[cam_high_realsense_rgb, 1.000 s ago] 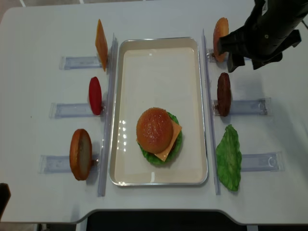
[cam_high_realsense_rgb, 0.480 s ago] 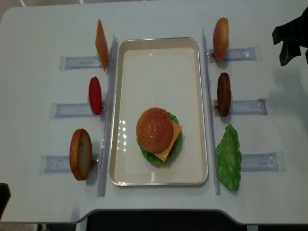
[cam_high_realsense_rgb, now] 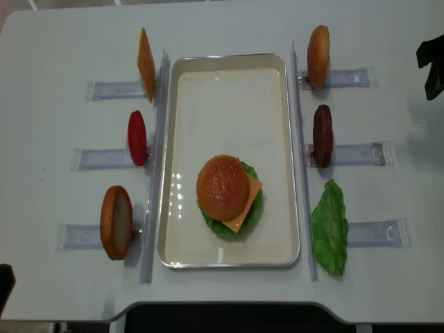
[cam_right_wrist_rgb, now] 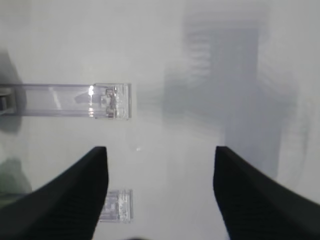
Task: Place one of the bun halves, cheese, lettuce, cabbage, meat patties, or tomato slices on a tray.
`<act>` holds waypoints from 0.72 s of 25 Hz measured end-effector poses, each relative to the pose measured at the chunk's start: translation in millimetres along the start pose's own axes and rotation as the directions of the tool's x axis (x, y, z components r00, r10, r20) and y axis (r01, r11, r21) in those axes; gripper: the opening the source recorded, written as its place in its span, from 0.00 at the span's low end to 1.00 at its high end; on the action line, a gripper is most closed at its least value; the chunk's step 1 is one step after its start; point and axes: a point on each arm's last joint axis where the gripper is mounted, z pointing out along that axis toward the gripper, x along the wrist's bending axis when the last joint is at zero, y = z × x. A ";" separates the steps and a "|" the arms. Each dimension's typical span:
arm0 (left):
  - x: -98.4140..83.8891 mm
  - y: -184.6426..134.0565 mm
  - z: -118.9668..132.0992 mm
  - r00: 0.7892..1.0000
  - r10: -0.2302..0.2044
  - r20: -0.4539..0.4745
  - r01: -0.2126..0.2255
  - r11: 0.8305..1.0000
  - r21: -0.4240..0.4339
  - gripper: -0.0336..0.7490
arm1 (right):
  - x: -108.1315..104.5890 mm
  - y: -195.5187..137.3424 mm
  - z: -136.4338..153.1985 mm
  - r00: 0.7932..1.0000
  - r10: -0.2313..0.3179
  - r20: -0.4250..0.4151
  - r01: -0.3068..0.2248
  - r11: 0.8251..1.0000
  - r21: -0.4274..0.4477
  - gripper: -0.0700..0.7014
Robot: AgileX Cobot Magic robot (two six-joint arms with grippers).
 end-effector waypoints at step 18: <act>0.0 0.0 0.0 1.000 0.000 0.000 0.000 1.000 0.000 0.03 | 17.3 -109.0 -72.6 1.000 0.021 -0.002 -0.021 0.976 -0.217 0.66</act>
